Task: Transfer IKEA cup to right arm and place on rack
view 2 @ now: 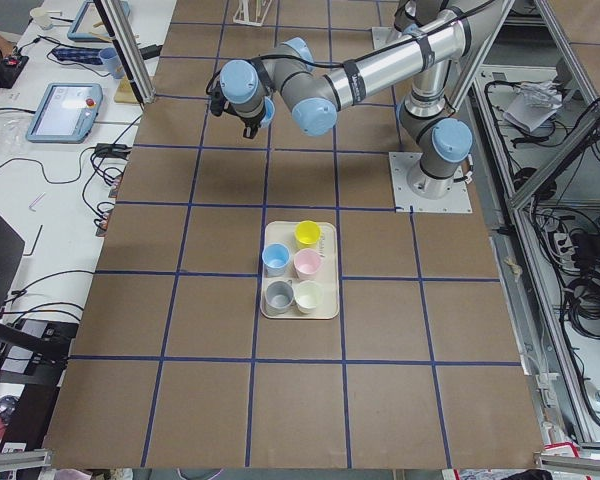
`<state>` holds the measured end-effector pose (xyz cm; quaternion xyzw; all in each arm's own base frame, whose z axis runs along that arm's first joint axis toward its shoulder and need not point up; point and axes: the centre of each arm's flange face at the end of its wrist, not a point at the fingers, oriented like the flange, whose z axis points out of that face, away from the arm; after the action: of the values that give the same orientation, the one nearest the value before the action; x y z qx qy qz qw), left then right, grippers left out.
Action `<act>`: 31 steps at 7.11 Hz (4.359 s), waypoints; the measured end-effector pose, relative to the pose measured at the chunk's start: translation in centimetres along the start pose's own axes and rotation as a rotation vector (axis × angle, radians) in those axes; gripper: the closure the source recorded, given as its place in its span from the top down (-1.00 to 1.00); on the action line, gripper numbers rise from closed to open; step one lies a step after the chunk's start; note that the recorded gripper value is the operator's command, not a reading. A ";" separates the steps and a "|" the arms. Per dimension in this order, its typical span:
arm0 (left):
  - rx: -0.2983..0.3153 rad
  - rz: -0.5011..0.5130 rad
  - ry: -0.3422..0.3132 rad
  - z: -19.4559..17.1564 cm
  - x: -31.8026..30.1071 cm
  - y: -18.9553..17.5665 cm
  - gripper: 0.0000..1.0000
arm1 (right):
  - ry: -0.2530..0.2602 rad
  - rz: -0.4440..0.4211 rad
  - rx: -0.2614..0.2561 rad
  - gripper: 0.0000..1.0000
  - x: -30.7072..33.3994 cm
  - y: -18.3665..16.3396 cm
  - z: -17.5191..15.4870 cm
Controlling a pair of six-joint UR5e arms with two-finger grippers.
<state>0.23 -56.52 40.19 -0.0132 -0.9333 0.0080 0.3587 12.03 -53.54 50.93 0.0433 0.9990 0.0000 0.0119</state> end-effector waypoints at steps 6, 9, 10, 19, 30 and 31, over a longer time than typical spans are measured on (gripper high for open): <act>-0.129 -0.546 0.636 9.9 13.1 2.4 -1.00 | -0.262 0.065 -0.090 1.00 12.2 -0.2 -3.1; -0.176 -0.606 0.778 13.2 14.1 3.3 -1.00 | -0.706 0.181 -0.109 1.00 17.9 0.5 -2.7; -0.188 -0.626 0.817 14.4 14.1 3.8 -1.00 | -0.848 0.229 -0.100 1.00 18.7 0.6 -2.7; -0.311 -0.626 0.908 20.6 19.0 6.4 -1.00 | -1.330 0.319 -0.123 1.00 9.6 1.9 4.9; -0.326 -0.622 0.907 22.6 18.5 5.6 -1.00 | -1.338 0.248 -0.206 0.31 3.9 2.8 6.3; -0.326 -0.621 0.907 22.6 18.5 5.6 -1.00 | -1.338 0.247 -0.205 0.09 3.9 2.8 6.3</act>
<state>-28.53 -50.49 35.68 0.2046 -0.6352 -0.2482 0.7022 8.51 -50.45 44.50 0.1463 0.7596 0.0694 0.6300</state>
